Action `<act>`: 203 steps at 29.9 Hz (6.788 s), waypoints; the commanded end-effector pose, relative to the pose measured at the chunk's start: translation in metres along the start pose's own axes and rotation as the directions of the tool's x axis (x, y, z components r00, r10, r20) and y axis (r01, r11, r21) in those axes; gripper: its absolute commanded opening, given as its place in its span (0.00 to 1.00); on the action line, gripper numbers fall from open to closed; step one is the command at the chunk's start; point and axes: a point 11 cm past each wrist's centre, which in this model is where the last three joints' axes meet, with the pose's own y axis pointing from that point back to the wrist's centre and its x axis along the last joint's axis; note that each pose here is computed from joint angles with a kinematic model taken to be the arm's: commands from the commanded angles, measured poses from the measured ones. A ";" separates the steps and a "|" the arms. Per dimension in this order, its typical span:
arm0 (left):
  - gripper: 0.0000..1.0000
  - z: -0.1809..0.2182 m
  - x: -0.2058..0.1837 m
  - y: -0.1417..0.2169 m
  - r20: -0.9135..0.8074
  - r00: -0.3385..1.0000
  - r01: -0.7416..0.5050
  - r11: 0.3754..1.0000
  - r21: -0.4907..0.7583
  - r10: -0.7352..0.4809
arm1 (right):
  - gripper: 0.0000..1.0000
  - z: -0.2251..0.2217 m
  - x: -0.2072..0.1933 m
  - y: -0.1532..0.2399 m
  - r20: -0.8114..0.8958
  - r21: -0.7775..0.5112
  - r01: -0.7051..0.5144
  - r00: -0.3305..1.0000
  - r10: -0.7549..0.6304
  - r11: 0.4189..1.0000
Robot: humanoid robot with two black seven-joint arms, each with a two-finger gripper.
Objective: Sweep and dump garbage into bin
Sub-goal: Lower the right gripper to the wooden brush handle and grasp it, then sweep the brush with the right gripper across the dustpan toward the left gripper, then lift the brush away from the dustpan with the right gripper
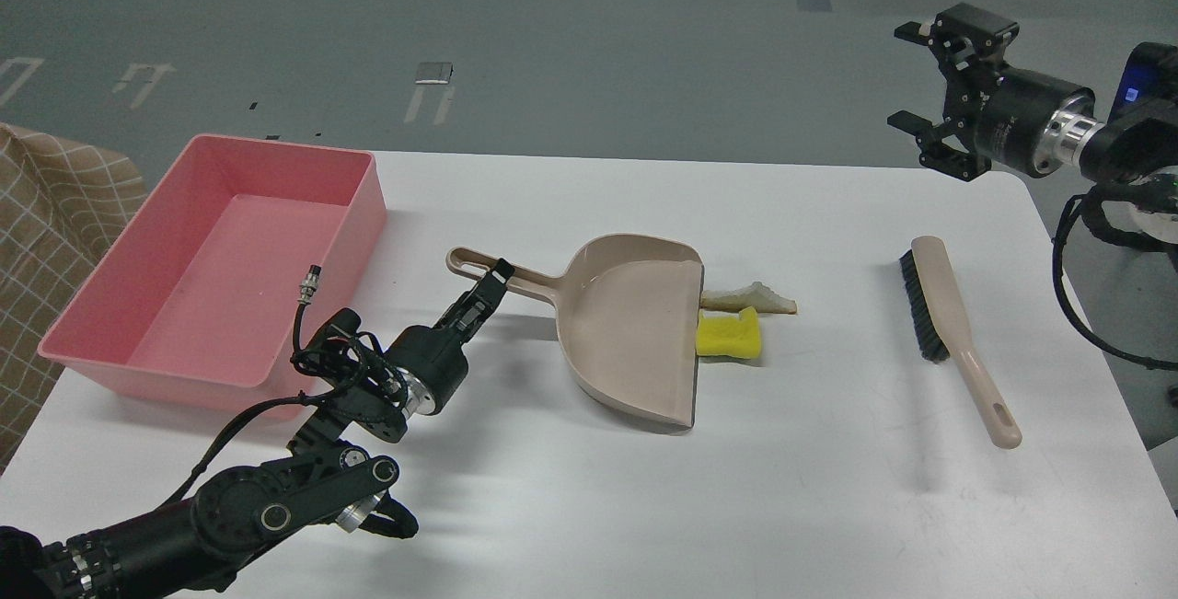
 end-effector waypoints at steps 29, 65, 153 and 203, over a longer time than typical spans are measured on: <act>0.15 0.001 -0.001 0.001 -0.003 1.000 0.003 1.000 -0.005 -0.003 | 0.90 0.067 -0.028 0.068 -0.730 -0.493 -0.116 0.594 -0.338 0.862; 0.15 0.001 -0.002 0.001 -0.005 1.000 0.004 1.000 -0.004 -0.004 | 0.73 0.156 -0.061 0.118 -0.589 -0.659 -0.023 0.638 -0.497 0.752; 0.15 0.006 -0.009 -0.002 -0.020 1.000 0.011 1.000 -0.014 -0.011 | 0.00 0.136 -0.172 0.069 -0.503 -0.542 0.289 0.640 -0.581 0.789; 0.15 0.007 -0.008 -0.003 -0.019 1.000 0.009 1.000 -0.019 -0.009 | 0.00 0.020 -0.107 0.050 -0.592 -0.231 0.161 0.759 -0.270 0.959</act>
